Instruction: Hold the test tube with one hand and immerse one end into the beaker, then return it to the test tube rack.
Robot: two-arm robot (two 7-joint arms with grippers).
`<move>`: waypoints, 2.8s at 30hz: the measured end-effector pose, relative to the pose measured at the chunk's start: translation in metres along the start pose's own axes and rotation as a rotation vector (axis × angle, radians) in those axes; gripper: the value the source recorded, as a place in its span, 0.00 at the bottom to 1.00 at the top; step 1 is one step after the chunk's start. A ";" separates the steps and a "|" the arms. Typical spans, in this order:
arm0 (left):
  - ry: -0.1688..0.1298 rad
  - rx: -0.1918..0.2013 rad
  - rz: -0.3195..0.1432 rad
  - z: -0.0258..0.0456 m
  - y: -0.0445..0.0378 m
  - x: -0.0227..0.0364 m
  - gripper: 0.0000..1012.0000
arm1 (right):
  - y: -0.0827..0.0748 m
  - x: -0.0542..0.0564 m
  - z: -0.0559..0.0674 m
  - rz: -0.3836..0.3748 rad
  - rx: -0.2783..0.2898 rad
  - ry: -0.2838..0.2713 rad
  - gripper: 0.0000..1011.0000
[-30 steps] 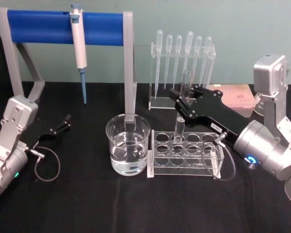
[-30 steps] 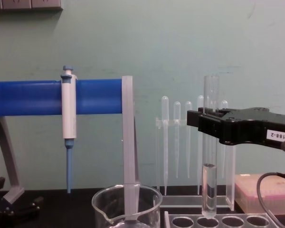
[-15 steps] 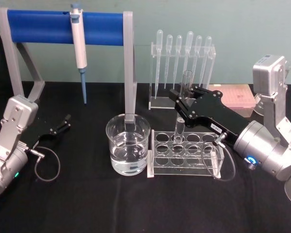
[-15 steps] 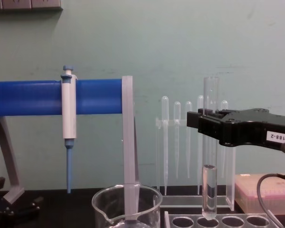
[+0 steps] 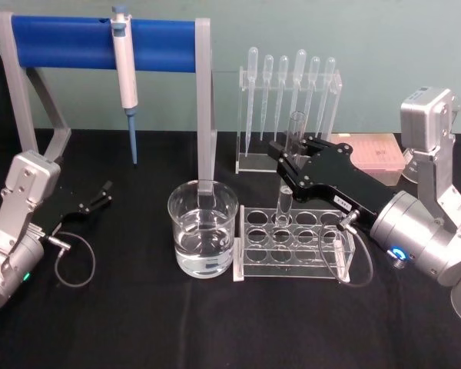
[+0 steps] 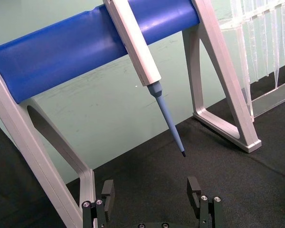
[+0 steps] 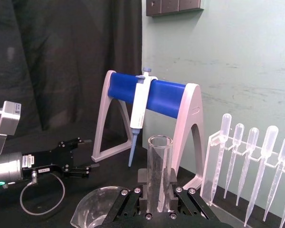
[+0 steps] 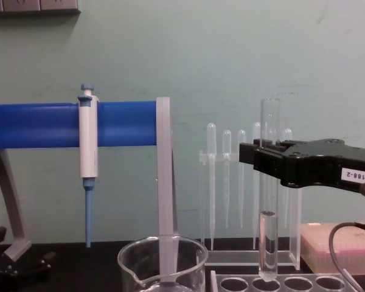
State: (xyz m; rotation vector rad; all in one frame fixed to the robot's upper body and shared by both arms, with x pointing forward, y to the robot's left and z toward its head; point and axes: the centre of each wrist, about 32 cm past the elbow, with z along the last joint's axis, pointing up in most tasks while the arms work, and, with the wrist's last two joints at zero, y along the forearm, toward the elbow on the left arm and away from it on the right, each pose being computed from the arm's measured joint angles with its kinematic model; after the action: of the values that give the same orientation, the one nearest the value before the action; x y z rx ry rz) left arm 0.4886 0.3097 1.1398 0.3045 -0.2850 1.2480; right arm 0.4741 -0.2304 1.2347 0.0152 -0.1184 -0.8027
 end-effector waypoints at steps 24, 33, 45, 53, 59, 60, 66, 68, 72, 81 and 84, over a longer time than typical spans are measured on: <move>0.000 0.000 0.000 0.0000 0.0000 0.0000 0.99 | 0.000 0.000 0.000 0.001 0.000 0.000 0.22; 0.000 0.000 0.000 0.0000 0.0000 0.0000 0.99 | 0.000 0.000 0.000 0.001 0.000 0.000 0.22; 0.000 0.000 0.000 0.0000 0.0000 0.0000 0.99 | 0.000 0.000 0.000 0.001 0.000 0.000 0.23; 0.000 0.000 0.000 0.0000 0.0000 0.0000 0.99 | 0.000 0.000 0.000 0.001 0.000 0.000 0.22; 0.000 0.000 0.000 0.0000 0.0000 0.0000 0.99 | 0.000 0.000 0.000 0.001 0.000 0.000 0.23; 0.000 0.000 0.000 0.0000 0.0000 0.0000 0.99 | 0.000 0.000 0.000 0.001 0.000 0.000 0.22; 0.000 0.000 0.000 0.0000 0.0000 0.0000 0.99 | 0.000 0.000 0.000 0.001 0.000 0.000 0.22; 0.000 0.000 0.000 0.0000 0.0000 -0.0001 0.99 | 0.000 0.000 0.000 0.001 0.000 0.000 0.22; 0.000 0.000 0.000 0.0000 0.0000 0.0000 0.99 | 0.000 0.000 0.000 0.001 0.000 0.000 0.22; 0.000 0.000 0.000 0.0000 0.0000 0.0000 0.99 | 0.000 0.000 0.000 0.001 0.000 0.000 0.22; 0.000 0.000 0.000 0.0000 0.0000 0.0000 0.99 | 0.000 0.000 0.000 0.001 0.000 0.000 0.22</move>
State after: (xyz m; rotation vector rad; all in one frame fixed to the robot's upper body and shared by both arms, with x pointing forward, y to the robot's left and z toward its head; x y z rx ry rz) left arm 0.4886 0.3097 1.1398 0.3044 -0.2851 1.2480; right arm 0.4741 -0.2304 1.2347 0.0152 -0.1184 -0.8019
